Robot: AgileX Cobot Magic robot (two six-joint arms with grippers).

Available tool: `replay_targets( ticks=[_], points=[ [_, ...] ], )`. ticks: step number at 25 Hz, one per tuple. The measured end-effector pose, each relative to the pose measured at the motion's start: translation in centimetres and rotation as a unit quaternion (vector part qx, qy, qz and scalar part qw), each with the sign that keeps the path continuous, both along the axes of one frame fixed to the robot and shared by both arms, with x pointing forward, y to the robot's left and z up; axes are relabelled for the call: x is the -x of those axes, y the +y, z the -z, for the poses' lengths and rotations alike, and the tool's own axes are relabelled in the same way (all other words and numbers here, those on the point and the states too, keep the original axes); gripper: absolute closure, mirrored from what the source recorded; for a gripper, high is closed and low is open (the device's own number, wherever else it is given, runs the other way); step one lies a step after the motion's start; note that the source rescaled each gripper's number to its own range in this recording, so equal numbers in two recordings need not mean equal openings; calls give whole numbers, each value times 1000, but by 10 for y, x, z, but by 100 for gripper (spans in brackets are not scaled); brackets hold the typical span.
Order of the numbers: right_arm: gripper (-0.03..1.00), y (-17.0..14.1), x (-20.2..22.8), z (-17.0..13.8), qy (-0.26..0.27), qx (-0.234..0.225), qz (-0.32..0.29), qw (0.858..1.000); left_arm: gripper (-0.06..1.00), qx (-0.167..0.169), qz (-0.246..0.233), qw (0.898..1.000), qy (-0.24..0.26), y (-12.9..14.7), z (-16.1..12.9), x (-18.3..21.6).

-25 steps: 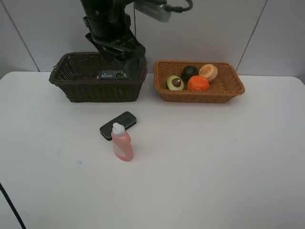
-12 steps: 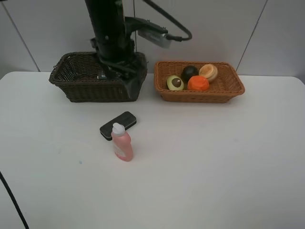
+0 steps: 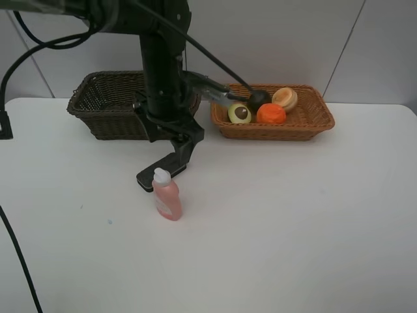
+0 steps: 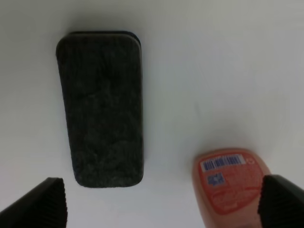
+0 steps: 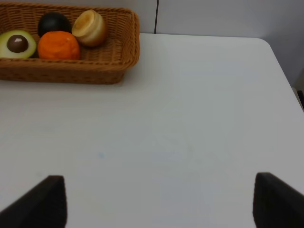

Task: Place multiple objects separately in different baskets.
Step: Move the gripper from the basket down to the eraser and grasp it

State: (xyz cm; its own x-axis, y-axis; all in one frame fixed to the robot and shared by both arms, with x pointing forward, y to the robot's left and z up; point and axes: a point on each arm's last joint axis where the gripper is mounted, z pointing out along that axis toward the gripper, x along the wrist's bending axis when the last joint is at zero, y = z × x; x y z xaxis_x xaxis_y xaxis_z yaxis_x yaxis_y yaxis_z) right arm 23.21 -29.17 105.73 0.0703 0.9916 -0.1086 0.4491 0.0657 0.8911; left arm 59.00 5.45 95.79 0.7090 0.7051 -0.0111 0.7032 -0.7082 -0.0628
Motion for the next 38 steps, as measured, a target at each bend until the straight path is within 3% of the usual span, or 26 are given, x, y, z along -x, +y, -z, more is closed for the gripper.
replay_targets(
  ticks=[14, 28, 38],
  points=[
    [-2, 0, 0, 0, 0, 0, 0, 1000, -6, -26, -17, 999, 32, 14, 38, -1],
    [-2, 0, 0, 0, 0, 0, 0, 1000, -6, -10, -9, 1000, 12, 18, 73, -18],
    [-2, 0, 0, 0, 0, 0, 0, 1000, -6, -10, -19, 1000, 12, 27, 83, -25]
  ],
)
